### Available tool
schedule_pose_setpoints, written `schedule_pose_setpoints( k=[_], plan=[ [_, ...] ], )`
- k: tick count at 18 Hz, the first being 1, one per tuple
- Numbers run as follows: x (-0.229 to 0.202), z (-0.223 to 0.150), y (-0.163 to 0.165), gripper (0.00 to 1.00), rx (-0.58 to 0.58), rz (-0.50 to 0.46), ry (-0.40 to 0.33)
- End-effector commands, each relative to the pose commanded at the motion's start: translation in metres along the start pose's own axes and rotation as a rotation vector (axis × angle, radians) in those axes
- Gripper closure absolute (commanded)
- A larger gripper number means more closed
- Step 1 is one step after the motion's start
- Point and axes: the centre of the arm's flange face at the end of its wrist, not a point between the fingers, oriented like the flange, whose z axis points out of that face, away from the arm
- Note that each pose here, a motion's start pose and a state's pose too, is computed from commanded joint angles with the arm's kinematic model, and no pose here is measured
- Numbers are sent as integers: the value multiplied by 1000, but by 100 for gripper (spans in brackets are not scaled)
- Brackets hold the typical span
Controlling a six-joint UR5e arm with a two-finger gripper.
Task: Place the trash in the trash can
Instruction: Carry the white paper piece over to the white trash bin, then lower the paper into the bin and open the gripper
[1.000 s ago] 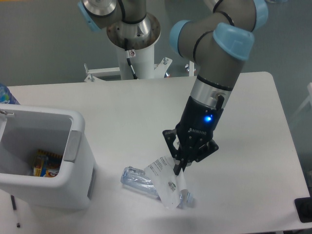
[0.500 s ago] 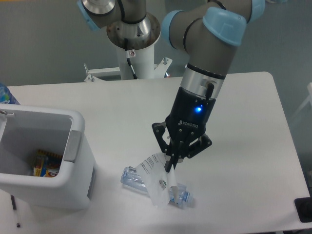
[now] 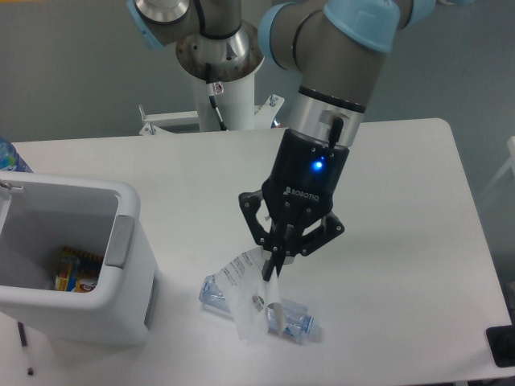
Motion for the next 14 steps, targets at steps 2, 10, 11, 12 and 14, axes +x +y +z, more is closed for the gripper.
schedule_pose_setpoints(
  k=[2, 10, 11, 12, 14],
  plan=[
    [9, 1, -2, 100, 1, -36, 10],
    [105, 13, 24, 100, -53, -25, 94],
    [112, 18, 29, 100, -63, -15, 105],
    [121, 21, 30, 100, -67, -4, 114],
    [133, 21, 31, 100, -70, 9, 124]
  ],
)
